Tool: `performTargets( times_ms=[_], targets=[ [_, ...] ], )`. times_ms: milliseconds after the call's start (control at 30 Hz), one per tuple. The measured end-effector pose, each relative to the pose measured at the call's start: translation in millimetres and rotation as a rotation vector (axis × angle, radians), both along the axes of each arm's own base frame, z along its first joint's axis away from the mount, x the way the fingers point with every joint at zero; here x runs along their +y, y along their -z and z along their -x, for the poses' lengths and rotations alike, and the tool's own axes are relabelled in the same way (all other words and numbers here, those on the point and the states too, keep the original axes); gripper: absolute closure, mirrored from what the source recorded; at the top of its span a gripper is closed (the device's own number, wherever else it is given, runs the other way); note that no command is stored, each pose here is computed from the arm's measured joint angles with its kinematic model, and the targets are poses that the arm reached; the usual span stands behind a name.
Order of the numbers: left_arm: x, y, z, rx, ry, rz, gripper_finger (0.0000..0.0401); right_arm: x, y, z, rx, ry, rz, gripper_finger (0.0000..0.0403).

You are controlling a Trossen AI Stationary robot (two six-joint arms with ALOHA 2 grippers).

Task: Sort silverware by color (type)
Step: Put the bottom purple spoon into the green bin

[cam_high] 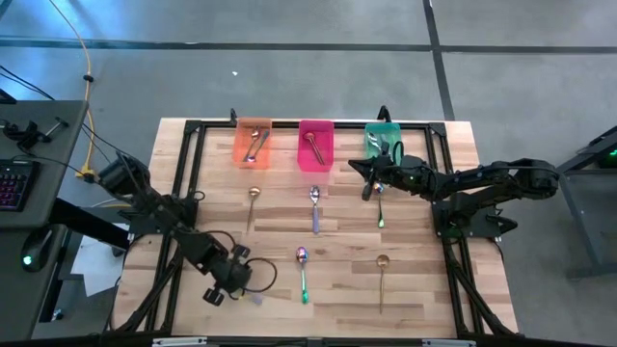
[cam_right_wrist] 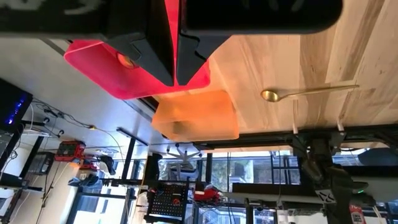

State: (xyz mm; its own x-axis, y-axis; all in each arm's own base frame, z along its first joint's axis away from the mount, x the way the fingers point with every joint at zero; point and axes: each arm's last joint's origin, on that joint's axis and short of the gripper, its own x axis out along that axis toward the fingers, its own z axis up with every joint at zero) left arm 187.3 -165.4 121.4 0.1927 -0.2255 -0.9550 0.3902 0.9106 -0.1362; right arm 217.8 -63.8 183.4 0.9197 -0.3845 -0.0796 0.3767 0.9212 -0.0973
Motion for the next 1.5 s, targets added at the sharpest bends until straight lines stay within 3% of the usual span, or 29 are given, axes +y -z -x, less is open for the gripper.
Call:
performTargets(
  times_ms=[133, 267, 467, 733, 933, 1200, 1333, 1500],
  targets=[
    [15.1, -2.8, -5.5, 0.015, -0.063, -0.017, 0.0392, 0.0, 0.0, 0.0, 0.001, 0.000, 0.003, 0.0402],
    [35.0, -6.5, -13.5, -0.034, -0.159, -0.045, 0.0389, 0.0, 0.0, 0.0, 0.002, -0.001, 0.006, 0.0402],
    [73.2, -9.7, -23.6, -0.149, -0.358, 0.002, 0.0397, 0.0, 0.0, 0.0, 0.000, 0.000, 0.001, 0.0402],
    [121.8, -19.1, -39.3, -0.456, -0.585, 0.235, 0.0400, 1.4, 1.1, -0.4, -0.013, -0.044, -0.067, 0.0402],
    [161.0, -23.4, -44.5, -0.743, -0.695, 0.328, 0.0400, 1.9, 1.2, -0.6, -0.053, -0.044, -0.174, 0.0399],
    [208.0, -42.6, -47.8, -1.092, -0.766, 0.348, 0.0400, 10.2, 0.8, -13.5, -0.106, -0.094, -0.322, 0.0320],
    [221.4, -46.5, -52.7, -1.160, -0.719, 0.354, 0.0400, 10.2, -7.6, -38.5, -0.129, -0.117, -0.357, 0.0276],
    [236.7, -43.3, -66.3, -1.142, -0.652, 0.343, 0.0401, 2.8, -17.5, -77.1, -0.163, -0.131, -0.403, 0.0243]
  ],
)
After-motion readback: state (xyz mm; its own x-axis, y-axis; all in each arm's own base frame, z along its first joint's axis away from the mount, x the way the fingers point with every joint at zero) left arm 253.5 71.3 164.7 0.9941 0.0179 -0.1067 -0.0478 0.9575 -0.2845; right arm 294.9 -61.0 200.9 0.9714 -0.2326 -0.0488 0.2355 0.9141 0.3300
